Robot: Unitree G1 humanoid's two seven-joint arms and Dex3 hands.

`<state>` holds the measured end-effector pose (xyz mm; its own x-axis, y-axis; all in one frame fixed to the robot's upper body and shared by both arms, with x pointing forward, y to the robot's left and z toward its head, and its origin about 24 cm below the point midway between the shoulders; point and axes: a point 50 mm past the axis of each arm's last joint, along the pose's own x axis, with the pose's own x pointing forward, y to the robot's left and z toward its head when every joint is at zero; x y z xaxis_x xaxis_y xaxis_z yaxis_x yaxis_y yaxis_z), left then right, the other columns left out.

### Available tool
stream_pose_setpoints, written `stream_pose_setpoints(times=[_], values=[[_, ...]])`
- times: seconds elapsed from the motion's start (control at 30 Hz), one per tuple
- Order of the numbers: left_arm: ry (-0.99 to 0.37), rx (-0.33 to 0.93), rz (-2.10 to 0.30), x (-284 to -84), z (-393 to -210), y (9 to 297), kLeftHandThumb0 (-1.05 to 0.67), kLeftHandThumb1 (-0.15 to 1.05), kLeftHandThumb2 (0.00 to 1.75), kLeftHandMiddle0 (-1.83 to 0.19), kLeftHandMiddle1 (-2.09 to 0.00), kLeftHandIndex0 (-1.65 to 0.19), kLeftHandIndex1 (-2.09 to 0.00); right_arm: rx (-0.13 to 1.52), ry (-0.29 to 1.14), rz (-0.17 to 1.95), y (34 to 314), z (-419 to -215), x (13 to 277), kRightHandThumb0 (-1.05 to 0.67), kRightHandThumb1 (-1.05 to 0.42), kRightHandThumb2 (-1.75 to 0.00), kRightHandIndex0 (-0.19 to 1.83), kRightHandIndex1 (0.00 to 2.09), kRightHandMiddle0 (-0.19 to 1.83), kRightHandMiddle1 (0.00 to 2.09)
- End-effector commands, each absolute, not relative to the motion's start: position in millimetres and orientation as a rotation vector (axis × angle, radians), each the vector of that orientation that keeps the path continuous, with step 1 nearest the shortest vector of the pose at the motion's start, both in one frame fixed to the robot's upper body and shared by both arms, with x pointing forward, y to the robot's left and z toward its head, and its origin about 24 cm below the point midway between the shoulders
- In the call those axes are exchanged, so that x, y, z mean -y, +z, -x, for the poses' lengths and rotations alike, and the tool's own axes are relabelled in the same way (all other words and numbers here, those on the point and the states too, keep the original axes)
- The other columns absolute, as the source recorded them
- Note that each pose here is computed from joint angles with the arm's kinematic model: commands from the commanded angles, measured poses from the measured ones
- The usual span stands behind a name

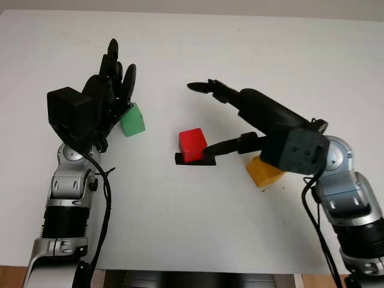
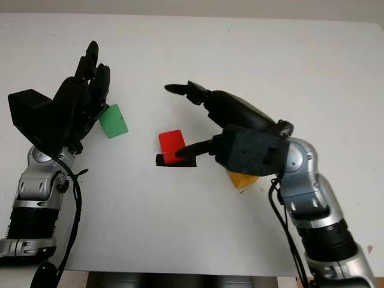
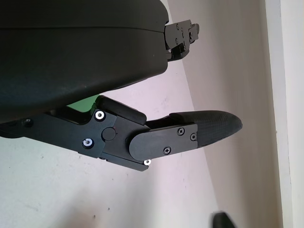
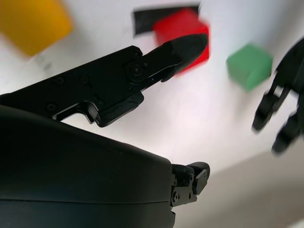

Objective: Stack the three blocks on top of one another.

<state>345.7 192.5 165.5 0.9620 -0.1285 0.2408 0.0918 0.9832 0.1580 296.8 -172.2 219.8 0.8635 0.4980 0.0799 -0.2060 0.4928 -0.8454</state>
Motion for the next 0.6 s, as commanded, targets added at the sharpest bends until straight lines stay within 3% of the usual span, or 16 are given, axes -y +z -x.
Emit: stream_pose_setpoints(times=[0.0, 0.23, 0.57], values=[[-0.108, 0.255, -0.150, -197.2, -344.1, 165.9, -0.75, 1.05, 0.61, 0.19, 0.00, 0.19, 0.00, 0.373, 0.403, 0.996, 233.4, -291.3, 184.7, -0.68, -0.89, -0.05, -0.01, 0.06, 0.15, 0.27], [-0.108, 0.256, -0.150, -197.0, -345.5, 167.5, -0.76, 1.05, 0.60, 0.19, -0.02, 0.19, -0.01, 0.283, 0.398, 1.024, 232.5, -273.7, 219.9, -0.62, -0.83, -0.05, 0.02, 0.07, 0.28, 0.24], [-0.109, 0.274, -0.153, -197.9, -347.5, 169.2, -0.77, 1.05, 0.58, 0.19, -0.04, 0.19, -0.02, 0.247, 0.447, 1.218, 231.7, -245.9, 224.5, -0.64, -0.85, -0.06, -0.01, 0.05, 0.36, 0.17]])
